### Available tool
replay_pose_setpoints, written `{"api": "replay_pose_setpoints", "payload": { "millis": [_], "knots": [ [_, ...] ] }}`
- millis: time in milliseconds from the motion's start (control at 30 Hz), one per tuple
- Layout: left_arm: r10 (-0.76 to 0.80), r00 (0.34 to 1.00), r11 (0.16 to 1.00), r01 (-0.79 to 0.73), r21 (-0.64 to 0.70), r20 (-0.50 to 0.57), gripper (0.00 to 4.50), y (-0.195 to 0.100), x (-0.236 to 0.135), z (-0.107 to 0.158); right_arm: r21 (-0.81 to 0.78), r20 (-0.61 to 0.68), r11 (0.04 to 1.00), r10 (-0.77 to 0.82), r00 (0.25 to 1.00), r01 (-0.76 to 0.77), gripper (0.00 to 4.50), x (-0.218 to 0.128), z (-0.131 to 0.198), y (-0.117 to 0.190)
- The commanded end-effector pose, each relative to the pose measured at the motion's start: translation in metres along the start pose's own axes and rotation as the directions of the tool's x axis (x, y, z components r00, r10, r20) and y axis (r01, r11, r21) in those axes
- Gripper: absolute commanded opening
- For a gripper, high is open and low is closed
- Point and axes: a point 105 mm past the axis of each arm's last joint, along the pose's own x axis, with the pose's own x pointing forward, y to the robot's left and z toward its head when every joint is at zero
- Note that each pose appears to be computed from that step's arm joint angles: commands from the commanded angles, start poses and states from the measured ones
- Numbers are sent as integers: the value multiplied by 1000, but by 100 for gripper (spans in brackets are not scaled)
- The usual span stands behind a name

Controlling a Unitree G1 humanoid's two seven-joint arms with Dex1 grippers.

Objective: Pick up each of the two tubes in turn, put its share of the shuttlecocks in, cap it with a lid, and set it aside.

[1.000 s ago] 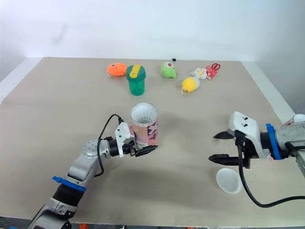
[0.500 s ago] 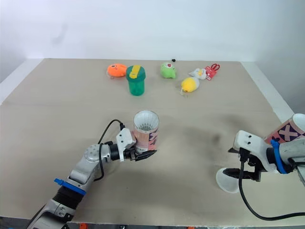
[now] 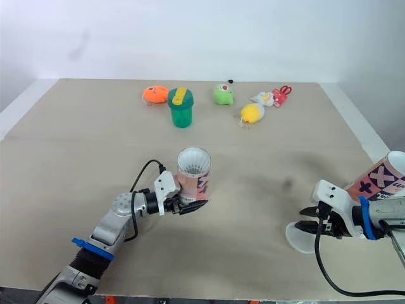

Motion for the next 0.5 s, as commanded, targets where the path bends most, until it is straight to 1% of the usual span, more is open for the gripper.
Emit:
{"api": "replay_pose_setpoints", "payload": {
  "millis": [33, 67, 133, 267, 333, 400, 500],
  "knots": [
    [-16, 999, 1000, 16, -18, -30, 335, -4, 0, -8, 22, -8, 999, 26, 1000, -26, 61, 4, -7, 6],
    [-16, 999, 1000, 16, -18, -30, 335, -4, 0, -8, 24, -10, 999, 30, 1000, -29, 6, 4, -7, 6],
    [-16, 999, 1000, 15, -18, -31, 335, -4, -1, -8, 28, -11, 999, 38, 999, -38, 2, 3, -8, 8],
    [-13, 999, 1000, 13, -19, -32, 335, -3, -1, -8, 43, 74, 997, 67, 995, -70, 2, -3, 11, 11],
    [-12, 999, 1000, 12, -20, -33, 335, -3, -1, -9, 16, 205, 998, 57, 977, -62, 2, -12, 48, 6],
    [-12, 999, 1000, 11, -22, -34, 335, -2, -1, -9, -51, 326, 998, 51, 944, -37, 2, -22, 90, 3],
    [-13, 999, 1000, 12, -18, -47, 335, -2, 0, -11, -183, 423, 983, 82, 902, -4, 2, -33, 146, 6]
  ]
}}
